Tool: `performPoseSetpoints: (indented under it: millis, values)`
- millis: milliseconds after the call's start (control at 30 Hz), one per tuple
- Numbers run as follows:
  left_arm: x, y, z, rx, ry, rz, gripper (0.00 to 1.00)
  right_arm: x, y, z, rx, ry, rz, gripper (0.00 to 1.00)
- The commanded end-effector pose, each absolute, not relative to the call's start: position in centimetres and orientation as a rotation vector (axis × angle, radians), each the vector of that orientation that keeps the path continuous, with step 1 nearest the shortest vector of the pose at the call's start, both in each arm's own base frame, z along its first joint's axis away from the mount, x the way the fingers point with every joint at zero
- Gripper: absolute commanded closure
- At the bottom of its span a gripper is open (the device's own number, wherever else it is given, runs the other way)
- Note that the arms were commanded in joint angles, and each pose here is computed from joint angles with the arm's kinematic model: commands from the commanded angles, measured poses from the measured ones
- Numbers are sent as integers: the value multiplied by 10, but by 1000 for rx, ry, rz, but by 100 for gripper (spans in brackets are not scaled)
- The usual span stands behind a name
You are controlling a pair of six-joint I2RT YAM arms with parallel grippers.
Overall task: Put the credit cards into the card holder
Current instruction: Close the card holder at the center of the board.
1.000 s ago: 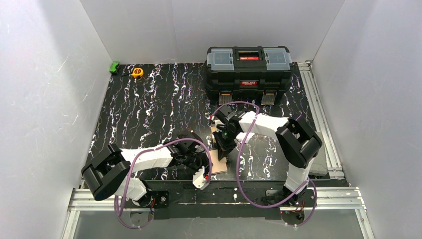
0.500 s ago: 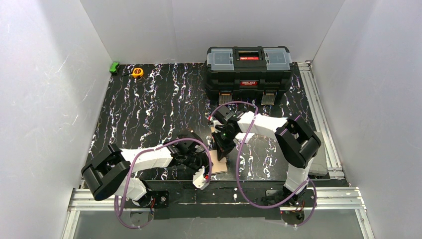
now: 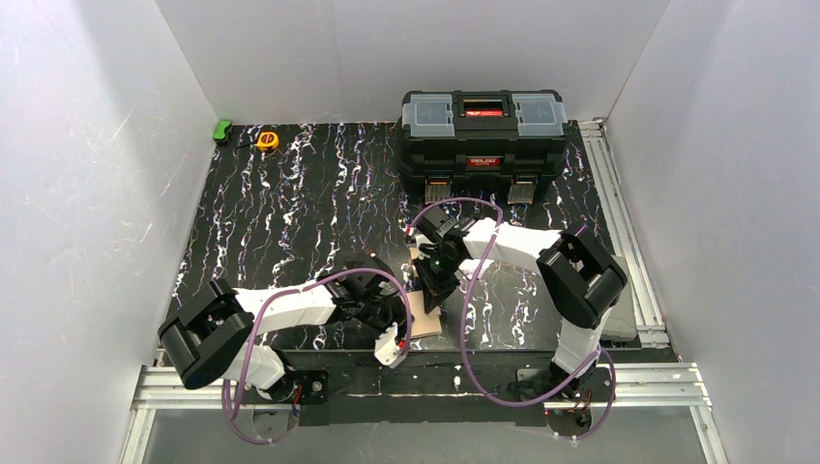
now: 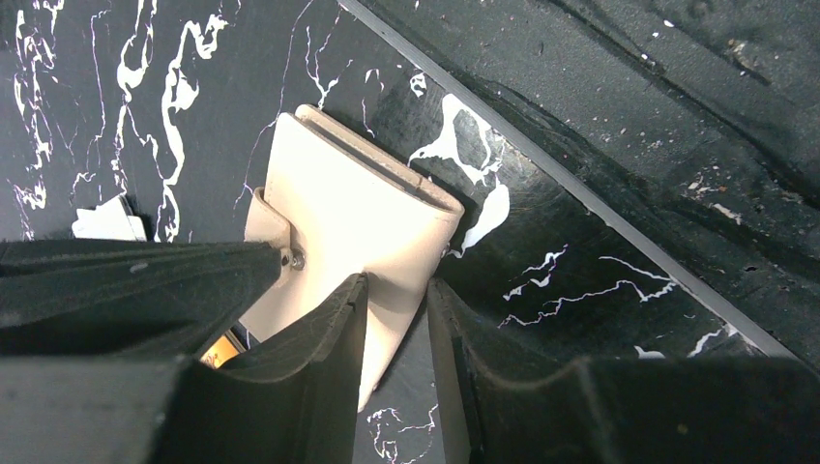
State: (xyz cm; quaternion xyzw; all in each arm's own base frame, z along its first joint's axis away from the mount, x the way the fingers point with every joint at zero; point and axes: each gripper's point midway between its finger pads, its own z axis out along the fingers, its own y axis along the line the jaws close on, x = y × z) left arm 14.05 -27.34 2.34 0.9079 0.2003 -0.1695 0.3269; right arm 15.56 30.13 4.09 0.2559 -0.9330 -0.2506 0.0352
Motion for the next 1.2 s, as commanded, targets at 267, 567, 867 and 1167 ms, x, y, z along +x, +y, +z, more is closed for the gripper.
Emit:
performPoseSetpoints:
  millis: [267, 567, 867, 1167]
  values:
    - [127, -251, 0, 2473, 615, -511, 71, 149, 281, 36, 789, -2900, -683, 99]
    - [127, -251, -1, 2474, 609, -515, 70, 163, 295, 46, 800, -2935, -735, 99]
    - [127, -251, -1, 2482, 582, -513, 69, 162, 301, 46, 775, -2912, -786, 99]
    - [126, -251, -3, 2487, 577, -518, 69, 167, 307, 49, 774, -2920, -811, 99]
